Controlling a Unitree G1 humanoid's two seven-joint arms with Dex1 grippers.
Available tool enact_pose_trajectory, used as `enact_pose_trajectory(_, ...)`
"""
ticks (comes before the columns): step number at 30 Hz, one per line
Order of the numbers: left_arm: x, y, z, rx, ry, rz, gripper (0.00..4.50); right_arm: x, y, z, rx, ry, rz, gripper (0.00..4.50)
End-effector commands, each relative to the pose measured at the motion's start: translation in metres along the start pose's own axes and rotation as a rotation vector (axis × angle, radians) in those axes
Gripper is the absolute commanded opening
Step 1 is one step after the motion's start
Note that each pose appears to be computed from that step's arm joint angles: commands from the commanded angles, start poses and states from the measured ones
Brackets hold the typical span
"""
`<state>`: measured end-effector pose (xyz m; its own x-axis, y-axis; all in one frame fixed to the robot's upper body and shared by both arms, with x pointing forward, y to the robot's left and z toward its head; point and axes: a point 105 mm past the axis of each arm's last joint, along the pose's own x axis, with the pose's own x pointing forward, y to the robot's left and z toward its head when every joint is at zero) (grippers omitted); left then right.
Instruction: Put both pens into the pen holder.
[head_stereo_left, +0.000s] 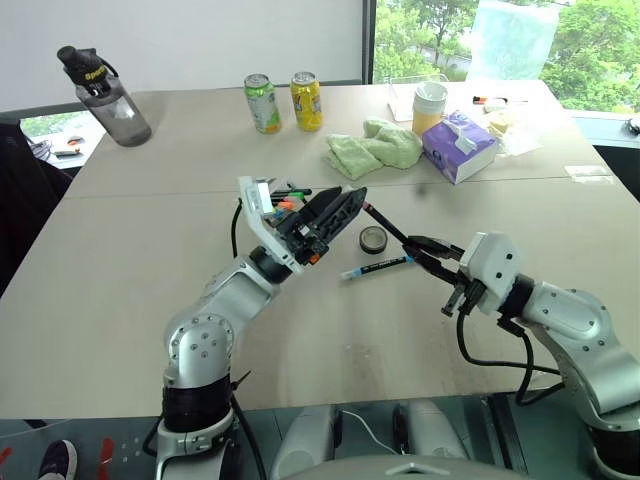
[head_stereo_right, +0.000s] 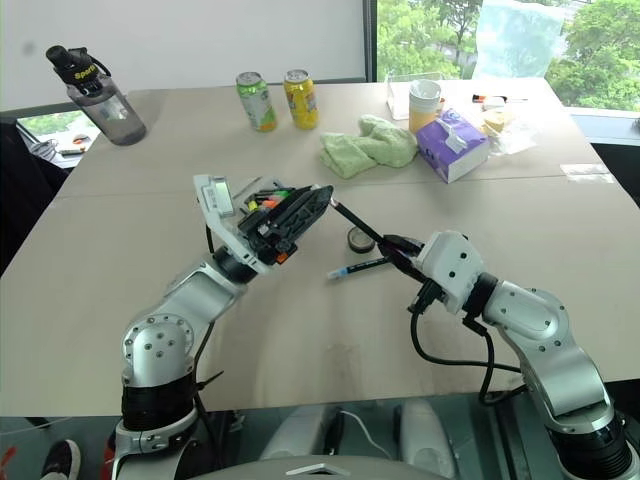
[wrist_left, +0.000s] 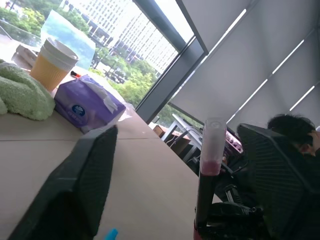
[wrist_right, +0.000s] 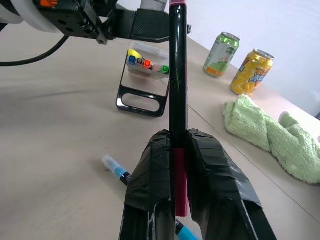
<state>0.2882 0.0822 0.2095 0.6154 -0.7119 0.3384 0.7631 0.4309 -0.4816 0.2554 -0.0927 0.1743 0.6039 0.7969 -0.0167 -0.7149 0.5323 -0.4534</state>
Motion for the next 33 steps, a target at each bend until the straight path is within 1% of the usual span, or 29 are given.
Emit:
enact_pose_trajectory(1, 0.002, -0.020, 0.000, 0.025, 0.011, -0.090, 2.37, -0.001, 0.003, 0.011, -0.040, -0.037, 0.013, 0.00)
enact_pose_trajectory(2, 0.003, -0.021, 0.000, 0.026, 0.015, -0.096, 1.63, -0.002, 0.003, 0.011, -0.036, -0.036, 0.010, 0.00)
enact_pose_trajectory(3, 0.003, -0.021, -0.001, 0.032, 0.022, -0.102, 1.28, -0.002, 0.003, 0.010, -0.034, -0.033, 0.009, 0.00)
enact_pose_trajectory(5, 0.003, -0.022, -0.002, 0.043, 0.033, -0.109, 0.36, -0.003, 0.005, 0.009, -0.021, -0.027, 0.017, 0.00)
enact_pose_trajectory(6, 0.003, -0.023, -0.002, 0.045, 0.035, -0.111, 0.04, -0.003, 0.006, 0.008, -0.009, -0.020, 0.023, 0.00)
enact_pose_trajectory(7, 0.004, -0.023, -0.002, 0.047, 0.035, -0.112, 0.04, -0.004, 0.005, 0.007, -0.006, -0.009, 0.023, 0.00)
enact_pose_trajectory(8, 0.004, -0.023, -0.002, 0.048, 0.035, -0.113, 0.00, -0.005, 0.005, 0.007, -0.005, -0.001, 0.023, 0.98)
enact_pose_trajectory(9, 0.004, -0.023, -0.002, 0.049, 0.036, -0.113, 0.00, -0.005, 0.005, 0.006, -0.005, 0.004, 0.022, 1.22)
enact_pose_trajectory(12, 0.005, -0.024, -0.001, 0.096, 0.052, -0.121, 0.00, -0.009, 0.005, -0.002, 0.032, 0.051, 0.020, 2.63)
enact_pose_trajectory(13, 0.006, -0.025, 0.000, 0.109, 0.057, -0.124, 0.00, -0.010, 0.005, -0.005, 0.044, 0.062, 0.012, 3.17)
enact_pose_trajectory(14, 0.006, -0.026, 0.002, 0.144, 0.058, -0.128, 0.00, -0.014, 0.003, -0.011, 0.072, 0.081, -0.004, 3.54)
enact_pose_trajectory(15, 0.006, -0.027, 0.004, 0.169, 0.058, -0.131, 0.00, -0.018, 0.003, -0.015, 0.091, 0.094, -0.014, 3.54)
enact_pose_trajectory(17, 0.006, -0.028, 0.008, 0.354, 0.084, -0.134, 0.00, -0.037, -0.003, -0.030, 0.207, 0.117, -0.057, 3.54)
enact_pose_trajectory(19, 0.005, -0.030, 0.008, 0.529, 0.115, -0.153, 0.00, -0.053, -0.008, -0.031, 0.293, 0.086, -0.073, 3.54)
enact_pose_trajectory(21, 0.007, -0.032, 0.009, 0.723, 0.118, -0.161, 0.00, -0.067, -0.012, -0.023, 0.368, 0.012, -0.056, 3.54)
enact_pose_trajectory(22, 0.008, -0.032, 0.009, 0.823, 0.123, -0.153, 0.00, -0.073, -0.014, -0.013, 0.385, -0.070, -0.043, 3.54)
enact_pose_trajectory(24, 0.009, -0.031, 0.004, 1.076, 0.149, -0.161, 0.00, -0.081, -0.020, 0.007, 0.413, -0.229, -0.037, 3.54)
enact_pose_trajectory(26, 0.008, -0.032, -0.002, 1.202, 0.172, -0.196, 0.00, -0.084, -0.021, 0.011, 0.451, -0.260, -0.029, 3.54)
enact_pose_trajectory(30, 0.008, -0.030, -0.003, 1.583, 0.175, -0.233, 0.00, -0.084, -0.018, 0.017, 0.495, -0.303, 0.036, 3.54)
enact_pose_trajectory(33, 0.005, -0.023, -0.002, 1.693, 0.183, -0.186, 0.00, -0.085, -0.019, 0.015, 0.449, -0.293, 0.052, 3.54)
